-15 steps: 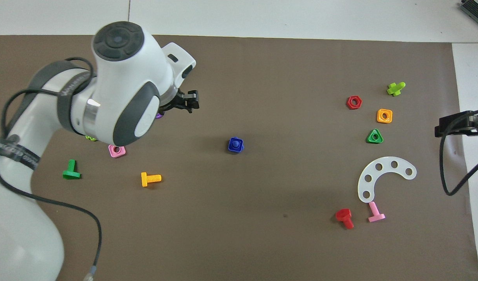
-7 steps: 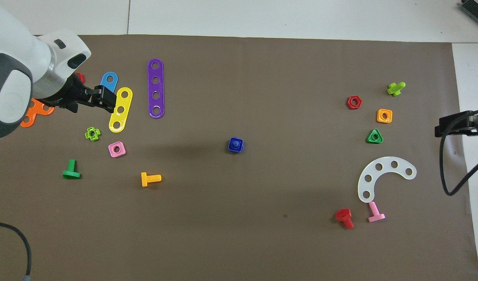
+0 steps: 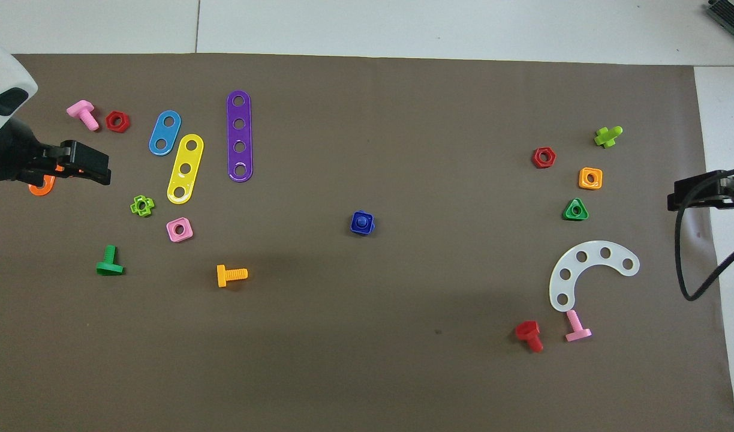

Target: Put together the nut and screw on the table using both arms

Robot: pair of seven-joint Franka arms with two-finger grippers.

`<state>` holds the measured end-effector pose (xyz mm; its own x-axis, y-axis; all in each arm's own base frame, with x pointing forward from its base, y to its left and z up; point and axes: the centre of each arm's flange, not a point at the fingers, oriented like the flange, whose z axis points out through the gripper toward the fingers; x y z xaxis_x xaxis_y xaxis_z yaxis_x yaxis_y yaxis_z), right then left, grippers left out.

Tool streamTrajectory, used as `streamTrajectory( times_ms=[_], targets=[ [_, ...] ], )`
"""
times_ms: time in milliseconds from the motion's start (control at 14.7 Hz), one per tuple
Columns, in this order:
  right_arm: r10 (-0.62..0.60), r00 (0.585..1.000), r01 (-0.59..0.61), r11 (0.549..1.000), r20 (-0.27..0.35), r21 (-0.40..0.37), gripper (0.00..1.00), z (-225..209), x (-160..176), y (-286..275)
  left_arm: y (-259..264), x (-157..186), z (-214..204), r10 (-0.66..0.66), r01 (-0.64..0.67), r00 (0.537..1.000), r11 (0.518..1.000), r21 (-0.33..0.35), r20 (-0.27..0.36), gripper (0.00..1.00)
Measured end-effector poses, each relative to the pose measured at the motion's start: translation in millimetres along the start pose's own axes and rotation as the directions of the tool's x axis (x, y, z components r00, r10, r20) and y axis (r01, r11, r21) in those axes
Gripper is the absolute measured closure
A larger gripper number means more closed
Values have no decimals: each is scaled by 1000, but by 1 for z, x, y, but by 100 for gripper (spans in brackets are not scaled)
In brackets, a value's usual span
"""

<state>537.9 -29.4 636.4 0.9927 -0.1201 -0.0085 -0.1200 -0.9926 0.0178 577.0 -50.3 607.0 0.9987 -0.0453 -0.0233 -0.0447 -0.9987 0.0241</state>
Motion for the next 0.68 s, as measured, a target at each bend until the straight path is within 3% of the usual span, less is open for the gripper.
streamTrajectory(
  times_ms=[680],
  targets=[
    [0, 1000, 0, 1000, 0, 0, 0, 0, 0, 0, -6, -4, -10, -11, 11, 1000, 1000, 0, -22, 0]
  ],
)
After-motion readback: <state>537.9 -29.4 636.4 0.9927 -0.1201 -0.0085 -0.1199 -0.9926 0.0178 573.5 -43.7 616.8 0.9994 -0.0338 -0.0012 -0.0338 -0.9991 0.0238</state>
